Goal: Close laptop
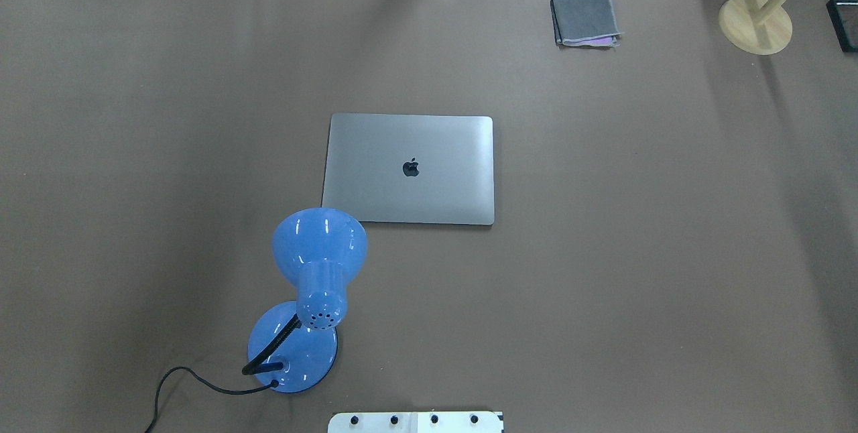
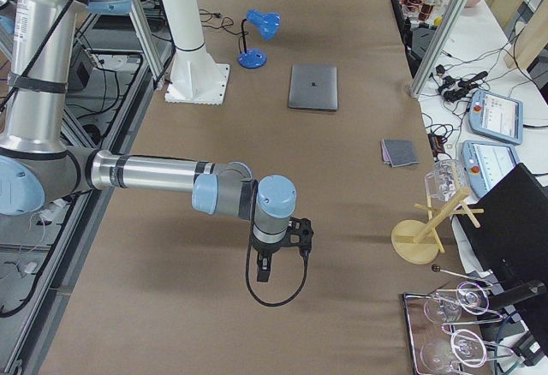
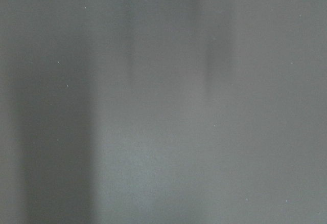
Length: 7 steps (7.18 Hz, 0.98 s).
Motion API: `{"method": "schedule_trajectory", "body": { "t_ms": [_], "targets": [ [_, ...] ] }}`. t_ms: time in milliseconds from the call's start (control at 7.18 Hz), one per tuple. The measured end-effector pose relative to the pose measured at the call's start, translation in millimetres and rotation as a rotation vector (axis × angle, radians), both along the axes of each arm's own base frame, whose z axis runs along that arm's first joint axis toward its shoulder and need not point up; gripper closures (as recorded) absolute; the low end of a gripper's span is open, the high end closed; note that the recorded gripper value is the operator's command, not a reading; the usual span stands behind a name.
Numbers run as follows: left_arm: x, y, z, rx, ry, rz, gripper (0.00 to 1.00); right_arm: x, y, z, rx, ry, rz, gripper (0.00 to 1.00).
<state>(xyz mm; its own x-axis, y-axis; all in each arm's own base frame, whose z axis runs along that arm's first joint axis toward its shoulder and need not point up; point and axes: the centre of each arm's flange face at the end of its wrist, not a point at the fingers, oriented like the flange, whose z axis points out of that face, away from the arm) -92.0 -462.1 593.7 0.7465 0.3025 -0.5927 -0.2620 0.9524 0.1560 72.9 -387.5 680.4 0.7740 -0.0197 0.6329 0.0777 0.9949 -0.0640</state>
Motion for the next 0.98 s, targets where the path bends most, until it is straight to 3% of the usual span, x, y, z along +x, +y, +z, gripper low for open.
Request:
{"method": "schedule_trajectory", "body": {
  "t_ms": [975],
  "targets": [
    [0.3, -0.3, -0.9, 0.002, 0.002, 0.000, 0.02, 0.1, -2.3, -4.7, 0.013, 0.001, -0.002, 0.00]
  ]
}}
